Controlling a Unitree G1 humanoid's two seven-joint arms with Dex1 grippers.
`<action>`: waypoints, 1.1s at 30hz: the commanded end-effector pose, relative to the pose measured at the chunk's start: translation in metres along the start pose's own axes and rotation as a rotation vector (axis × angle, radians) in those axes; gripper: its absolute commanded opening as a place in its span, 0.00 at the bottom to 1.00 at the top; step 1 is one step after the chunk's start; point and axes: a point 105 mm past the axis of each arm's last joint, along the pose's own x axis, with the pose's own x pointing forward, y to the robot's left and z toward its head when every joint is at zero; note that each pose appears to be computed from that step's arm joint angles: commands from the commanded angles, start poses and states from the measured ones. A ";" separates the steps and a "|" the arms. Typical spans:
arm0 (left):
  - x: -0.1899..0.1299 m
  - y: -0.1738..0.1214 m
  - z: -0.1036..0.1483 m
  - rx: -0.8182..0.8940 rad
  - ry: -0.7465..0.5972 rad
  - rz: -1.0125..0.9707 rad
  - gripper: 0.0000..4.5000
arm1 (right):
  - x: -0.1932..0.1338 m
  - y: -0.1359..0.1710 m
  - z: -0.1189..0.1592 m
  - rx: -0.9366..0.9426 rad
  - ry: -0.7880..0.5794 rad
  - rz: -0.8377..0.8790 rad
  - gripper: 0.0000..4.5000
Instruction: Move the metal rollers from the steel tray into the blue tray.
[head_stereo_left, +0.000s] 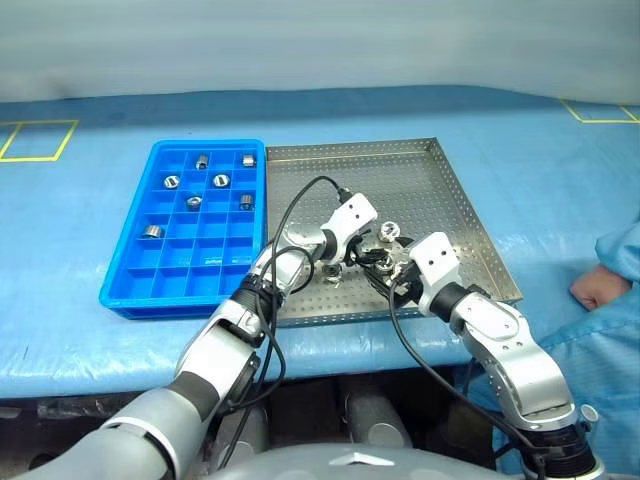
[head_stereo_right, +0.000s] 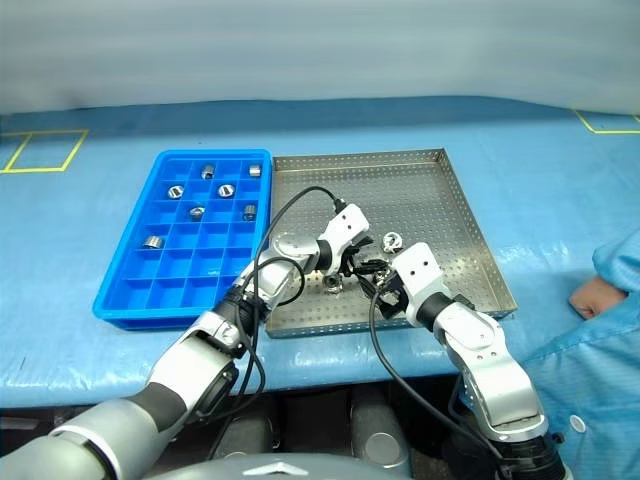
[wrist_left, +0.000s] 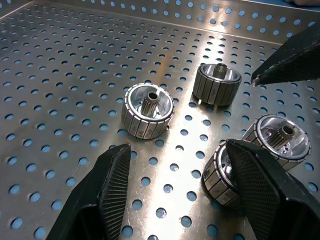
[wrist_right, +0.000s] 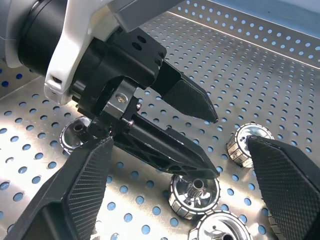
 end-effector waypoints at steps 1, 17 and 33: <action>-0.007 0.008 0.023 0.012 -0.093 0.036 0.73 | -0.004 -0.004 0.016 -0.026 -0.059 -0.022 1.00; -0.094 -0.027 -0.014 0.106 0.052 -0.208 0.73 | 0.006 0.002 0.018 -0.029 -0.065 0.027 1.00; -0.071 -0.015 -0.037 0.061 0.140 -0.064 0.45 | 0.007 0.001 0.020 -0.042 -0.066 0.028 1.00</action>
